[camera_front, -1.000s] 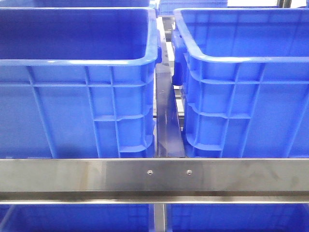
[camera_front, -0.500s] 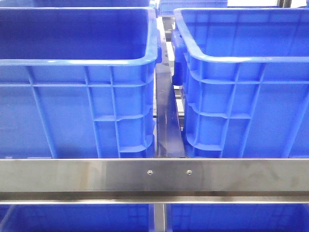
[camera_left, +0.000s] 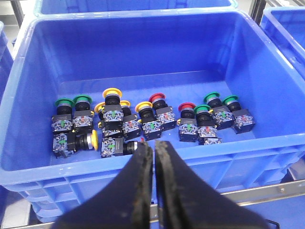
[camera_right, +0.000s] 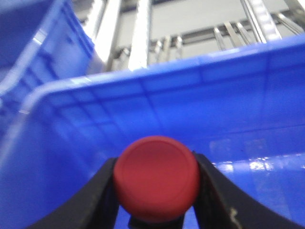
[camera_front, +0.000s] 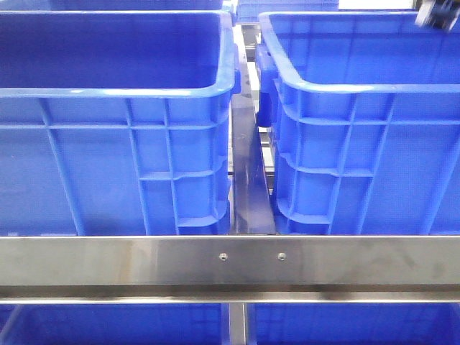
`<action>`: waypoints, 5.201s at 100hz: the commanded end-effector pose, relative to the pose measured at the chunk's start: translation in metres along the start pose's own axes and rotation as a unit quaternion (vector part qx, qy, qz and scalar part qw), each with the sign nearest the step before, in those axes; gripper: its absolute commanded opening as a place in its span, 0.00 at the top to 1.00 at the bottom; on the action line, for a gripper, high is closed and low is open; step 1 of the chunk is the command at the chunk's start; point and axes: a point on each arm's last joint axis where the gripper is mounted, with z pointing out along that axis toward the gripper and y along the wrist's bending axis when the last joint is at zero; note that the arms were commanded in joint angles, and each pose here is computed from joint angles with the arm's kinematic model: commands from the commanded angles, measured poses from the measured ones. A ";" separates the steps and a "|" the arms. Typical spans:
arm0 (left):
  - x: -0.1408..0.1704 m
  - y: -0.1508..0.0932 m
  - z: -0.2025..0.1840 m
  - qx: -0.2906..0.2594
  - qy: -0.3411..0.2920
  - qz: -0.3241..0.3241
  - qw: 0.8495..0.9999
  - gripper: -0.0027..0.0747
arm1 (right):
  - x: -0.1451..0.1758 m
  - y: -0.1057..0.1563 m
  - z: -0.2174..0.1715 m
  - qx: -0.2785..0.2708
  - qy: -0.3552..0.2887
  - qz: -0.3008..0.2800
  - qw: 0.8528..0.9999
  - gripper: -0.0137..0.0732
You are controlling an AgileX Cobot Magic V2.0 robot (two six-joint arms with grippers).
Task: Pick red and yellow buttons and place in box
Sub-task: 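Carry the red button with the right gripper over the empty bin, then lower the red button into the bin and open the right gripper, then lower the left gripper into the button bin toward a yellow-capped button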
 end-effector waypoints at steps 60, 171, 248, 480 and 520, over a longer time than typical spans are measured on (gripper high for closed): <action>-0.014 0.000 -0.003 -0.002 -0.049 -0.007 0.999 0.99 | 0.014 0.010 0.125 0.011 0.048 -0.077 0.996 0.72; -0.014 0.000 -0.003 -0.002 -0.049 -0.007 0.999 0.99 | 0.041 0.006 0.159 0.001 0.086 -0.076 0.993 0.27; -0.014 0.000 -0.003 -0.002 -0.049 -0.007 0.999 0.99 | -0.014 0.014 0.054 0.003 -0.001 -0.075 0.997 0.15; -0.017 0.002 0.005 -0.007 -0.040 0.004 0.999 0.35 | 0.033 -0.001 -0.174 -0.012 -0.174 -0.070 0.982 0.92; -0.061 0.014 0.110 -0.015 0.070 0.000 0.997 0.35 | 0.033 -0.001 -0.174 -0.012 -0.174 -0.069 0.982 0.92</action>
